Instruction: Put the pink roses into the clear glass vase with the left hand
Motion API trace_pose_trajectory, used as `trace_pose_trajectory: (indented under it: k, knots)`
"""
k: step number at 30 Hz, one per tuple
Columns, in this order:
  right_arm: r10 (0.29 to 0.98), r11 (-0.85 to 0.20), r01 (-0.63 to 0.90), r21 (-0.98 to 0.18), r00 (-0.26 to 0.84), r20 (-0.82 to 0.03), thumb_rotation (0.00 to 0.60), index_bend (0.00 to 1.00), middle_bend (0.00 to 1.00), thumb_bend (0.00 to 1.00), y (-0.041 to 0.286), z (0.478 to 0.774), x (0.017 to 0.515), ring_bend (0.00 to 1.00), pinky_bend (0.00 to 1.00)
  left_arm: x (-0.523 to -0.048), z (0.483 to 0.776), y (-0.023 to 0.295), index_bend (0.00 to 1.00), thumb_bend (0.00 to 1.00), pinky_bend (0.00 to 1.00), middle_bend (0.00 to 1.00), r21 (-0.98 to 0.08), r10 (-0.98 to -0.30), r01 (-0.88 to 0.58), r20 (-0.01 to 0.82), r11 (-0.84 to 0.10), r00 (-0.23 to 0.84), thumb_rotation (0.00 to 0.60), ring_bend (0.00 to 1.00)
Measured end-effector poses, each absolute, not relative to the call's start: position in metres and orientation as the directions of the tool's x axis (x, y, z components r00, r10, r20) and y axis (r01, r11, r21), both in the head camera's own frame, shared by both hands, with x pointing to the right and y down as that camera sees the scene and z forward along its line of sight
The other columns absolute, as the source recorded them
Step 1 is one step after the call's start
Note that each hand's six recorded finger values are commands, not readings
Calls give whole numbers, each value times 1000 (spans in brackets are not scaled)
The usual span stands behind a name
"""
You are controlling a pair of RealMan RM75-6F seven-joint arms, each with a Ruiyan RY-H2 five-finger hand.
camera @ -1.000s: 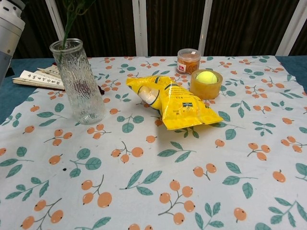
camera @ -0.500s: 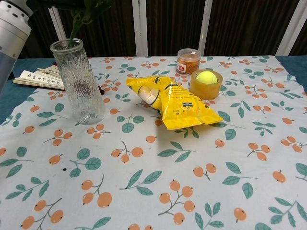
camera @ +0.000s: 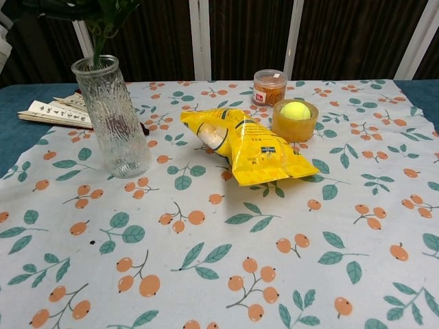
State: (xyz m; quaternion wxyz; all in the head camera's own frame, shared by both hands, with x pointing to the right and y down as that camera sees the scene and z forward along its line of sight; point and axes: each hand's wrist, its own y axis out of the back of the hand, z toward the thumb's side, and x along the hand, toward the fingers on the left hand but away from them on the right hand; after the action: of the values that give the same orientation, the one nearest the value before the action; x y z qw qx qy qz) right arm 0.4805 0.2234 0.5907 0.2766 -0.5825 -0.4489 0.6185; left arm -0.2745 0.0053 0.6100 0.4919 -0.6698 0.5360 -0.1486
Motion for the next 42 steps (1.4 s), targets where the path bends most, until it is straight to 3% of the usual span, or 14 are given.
trace_pose_trajectory:
  k: [13,18,22,28,35,42]
  knots:
    - [873,-432,199,-880,-152,-463,600,125,19,221,224,588,474,19,0,-300,613,18,209,194,0,172,-882,-857,-468,-276,47,436,508,0]
    - [876,-426,205,-881,-149,-458,600,128,19,221,224,586,474,19,0,-297,602,25,216,193,0,197,-869,-828,-490,-321,65,460,504,0]
    - [878,-422,209,-882,-147,-455,600,128,18,221,223,585,474,18,0,-298,587,33,253,194,0,284,-841,-797,-533,-383,92,467,487,11]
    - [882,-414,217,-884,-145,-448,600,128,19,221,223,582,475,19,0,-321,566,50,293,219,0,322,-823,-777,-551,-435,139,454,461,23]
    - [886,-407,215,-888,-142,-441,600,128,19,221,224,578,474,19,0,-364,551,70,342,312,0,340,-847,-813,-506,-406,164,417,462,24]
    - [895,-397,202,-895,-131,-426,600,128,19,221,225,572,472,19,0,-424,529,114,396,335,0,351,-847,-882,-479,-389,230,266,451,24]
